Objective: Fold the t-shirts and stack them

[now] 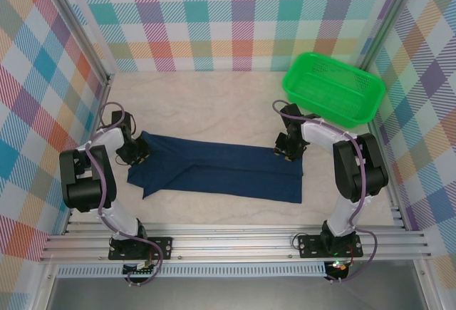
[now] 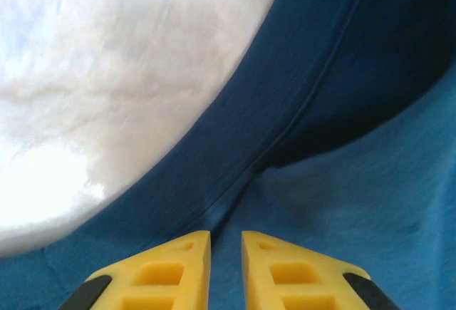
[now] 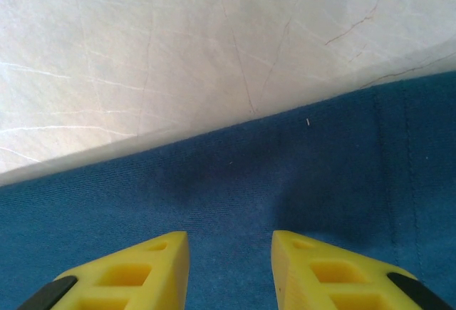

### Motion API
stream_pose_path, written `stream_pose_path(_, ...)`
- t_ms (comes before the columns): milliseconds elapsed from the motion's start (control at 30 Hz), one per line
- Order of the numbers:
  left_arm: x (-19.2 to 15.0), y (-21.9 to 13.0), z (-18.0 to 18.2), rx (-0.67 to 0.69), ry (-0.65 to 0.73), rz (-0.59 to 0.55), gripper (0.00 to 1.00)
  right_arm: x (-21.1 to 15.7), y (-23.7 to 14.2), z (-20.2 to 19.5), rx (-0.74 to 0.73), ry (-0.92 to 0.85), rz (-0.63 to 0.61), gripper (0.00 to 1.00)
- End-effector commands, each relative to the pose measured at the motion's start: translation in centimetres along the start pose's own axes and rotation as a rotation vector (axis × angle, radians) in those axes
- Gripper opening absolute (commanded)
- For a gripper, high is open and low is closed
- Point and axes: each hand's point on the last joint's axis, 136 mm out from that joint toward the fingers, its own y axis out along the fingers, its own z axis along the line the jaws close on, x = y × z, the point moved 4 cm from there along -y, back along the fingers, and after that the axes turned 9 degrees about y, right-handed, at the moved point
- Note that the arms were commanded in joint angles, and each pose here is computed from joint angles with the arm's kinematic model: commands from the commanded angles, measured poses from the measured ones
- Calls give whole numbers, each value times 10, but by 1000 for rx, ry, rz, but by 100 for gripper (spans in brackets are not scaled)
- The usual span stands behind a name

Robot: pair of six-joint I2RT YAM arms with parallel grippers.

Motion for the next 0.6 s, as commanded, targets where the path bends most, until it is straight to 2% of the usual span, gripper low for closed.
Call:
stream_pose_path(0, -16, -4, 4, 17, 56, 20, 23, -1, 5, 0, 1, 1, 15, 36)
stream_pose_path(267, -9, 5, 2, 3, 123, -4, 25, -2, 7, -1, 1, 2, 22, 36)
stream_pose_path(567, -6, 12, -3, -31, 166, -6, 17, -3, 6, -3, -1, 3, 24, 35)
